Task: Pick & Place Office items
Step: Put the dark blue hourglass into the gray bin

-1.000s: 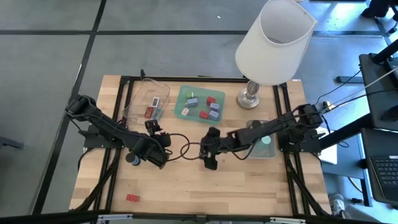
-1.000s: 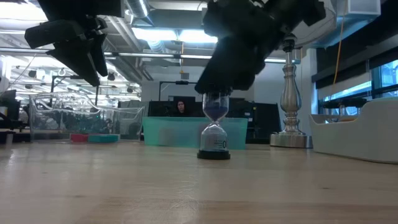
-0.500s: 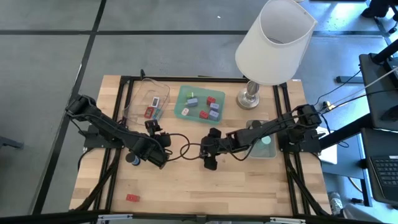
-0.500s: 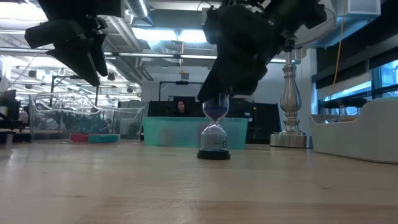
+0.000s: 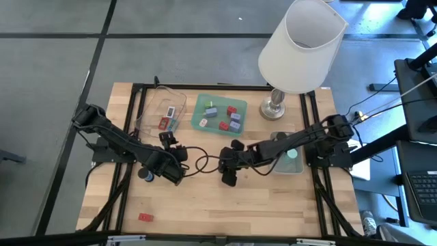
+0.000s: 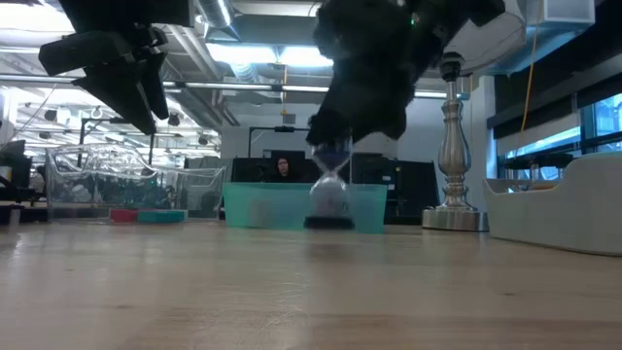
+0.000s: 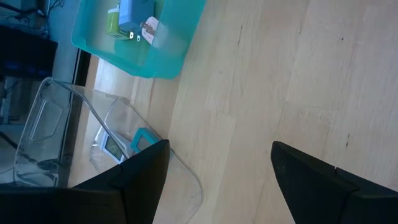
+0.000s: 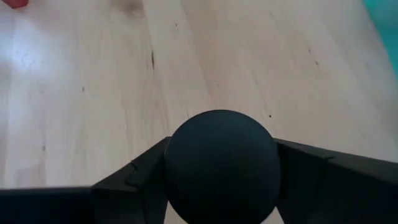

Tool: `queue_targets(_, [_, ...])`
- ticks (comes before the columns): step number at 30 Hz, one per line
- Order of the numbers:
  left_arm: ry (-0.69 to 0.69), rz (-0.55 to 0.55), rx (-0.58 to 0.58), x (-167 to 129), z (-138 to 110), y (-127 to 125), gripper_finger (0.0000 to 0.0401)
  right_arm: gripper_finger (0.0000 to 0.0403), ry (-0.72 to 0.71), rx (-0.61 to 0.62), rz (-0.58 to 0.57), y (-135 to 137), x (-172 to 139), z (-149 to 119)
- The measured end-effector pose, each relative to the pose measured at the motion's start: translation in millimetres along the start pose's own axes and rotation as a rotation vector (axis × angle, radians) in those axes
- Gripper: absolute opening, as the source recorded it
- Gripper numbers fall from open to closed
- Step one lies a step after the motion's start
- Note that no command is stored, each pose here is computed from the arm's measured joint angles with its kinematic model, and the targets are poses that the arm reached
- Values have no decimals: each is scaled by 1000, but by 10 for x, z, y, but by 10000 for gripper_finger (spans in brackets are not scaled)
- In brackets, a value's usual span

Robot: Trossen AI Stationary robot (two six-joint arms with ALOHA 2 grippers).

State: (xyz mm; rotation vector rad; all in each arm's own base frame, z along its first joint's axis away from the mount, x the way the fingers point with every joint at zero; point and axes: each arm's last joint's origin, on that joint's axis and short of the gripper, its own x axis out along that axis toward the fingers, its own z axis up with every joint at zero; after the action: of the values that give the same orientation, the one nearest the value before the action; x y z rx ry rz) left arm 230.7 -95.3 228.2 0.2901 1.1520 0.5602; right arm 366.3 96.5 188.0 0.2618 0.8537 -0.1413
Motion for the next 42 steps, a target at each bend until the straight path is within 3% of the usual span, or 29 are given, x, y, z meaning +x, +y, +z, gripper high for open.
queue_targets(4, [0,0,0,0,0,0,279,207,48,-23,-35,83,-269,104])
queue_targets(10, [9,-19,-13,-11,-12,-18,279,207,97,11,-171,129,-833,-14])
queue_targets(16, [15,-45,-23,-42,-37,-55,279,207,131,114,-317,139,-1388,-273])
queue_targets(22, [9,-51,-17,-62,-50,-76,279,207,74,259,-481,105,-1851,-643])
queue_targets(31, [7,-52,-19,-62,-48,-77,279,207,-65,432,-515,-25,-1895,-1304])
queue_targets(42, [5,-49,-18,-61,-47,-76,279,207,-107,568,-503,-117,-1747,-1799])
